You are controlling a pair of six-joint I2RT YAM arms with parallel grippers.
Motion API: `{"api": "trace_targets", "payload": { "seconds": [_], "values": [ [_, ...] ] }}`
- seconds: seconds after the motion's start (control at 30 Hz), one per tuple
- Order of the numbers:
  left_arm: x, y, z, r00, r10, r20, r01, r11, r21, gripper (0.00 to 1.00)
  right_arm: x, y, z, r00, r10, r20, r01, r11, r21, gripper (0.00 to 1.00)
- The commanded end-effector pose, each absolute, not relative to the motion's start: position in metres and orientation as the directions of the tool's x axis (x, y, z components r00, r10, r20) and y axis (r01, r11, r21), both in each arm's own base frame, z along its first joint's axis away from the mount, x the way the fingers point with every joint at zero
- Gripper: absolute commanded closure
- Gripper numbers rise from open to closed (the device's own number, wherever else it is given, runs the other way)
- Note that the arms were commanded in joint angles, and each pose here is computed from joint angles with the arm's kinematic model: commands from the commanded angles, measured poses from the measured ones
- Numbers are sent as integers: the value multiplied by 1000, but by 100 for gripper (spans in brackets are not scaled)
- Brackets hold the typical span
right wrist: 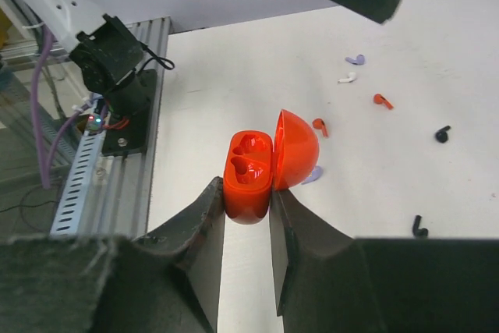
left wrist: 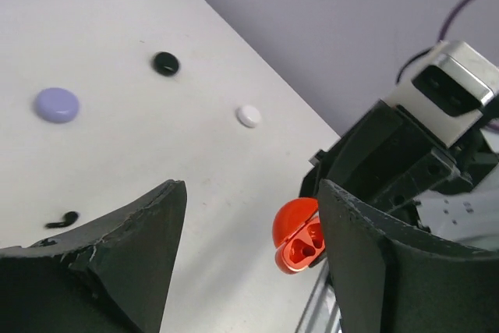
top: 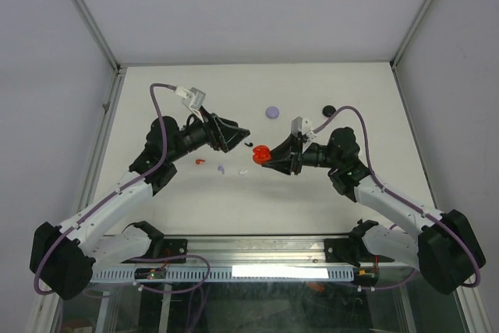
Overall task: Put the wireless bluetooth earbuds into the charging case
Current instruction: Pick up the earbud from the center of the board.
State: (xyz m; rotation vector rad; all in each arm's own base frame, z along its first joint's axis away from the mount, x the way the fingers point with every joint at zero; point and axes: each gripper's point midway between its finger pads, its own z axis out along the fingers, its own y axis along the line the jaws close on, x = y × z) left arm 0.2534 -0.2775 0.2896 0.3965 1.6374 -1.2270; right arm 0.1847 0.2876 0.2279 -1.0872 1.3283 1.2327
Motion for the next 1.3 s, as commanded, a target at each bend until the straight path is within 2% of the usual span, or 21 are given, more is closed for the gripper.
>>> {"api": "trace_targets", "payload": {
  "seconds": [0.0,0.2,0.37,0.57,0.83,1.27],
  "values": [
    [281,-238,294,-363,-348,-865,575,647,-501,30,203,284,244,70,42,-997,-982,177,-61,100],
    [288,-200,235,-479,-373,-795,279,794,-541,26,211,278,235,88,26,-996,-966,247,-79,100],
    [290,-178,184,-558,-378,-739,75,864,-498,26,210,275,232,80,33,-996,-962,265,-69,100],
    [312,-180,158,-600,-332,-728,21,903,-430,25,211,271,227,80,25,-996,-955,287,-69,100],
    [344,-181,99,-712,-254,-655,-30,942,-333,26,212,268,224,76,6,-997,-949,307,-70,100],
    [337,-174,48,-803,-177,-569,-43,969,-241,24,208,270,226,67,18,-998,-956,286,-59,100]
  ]
}}
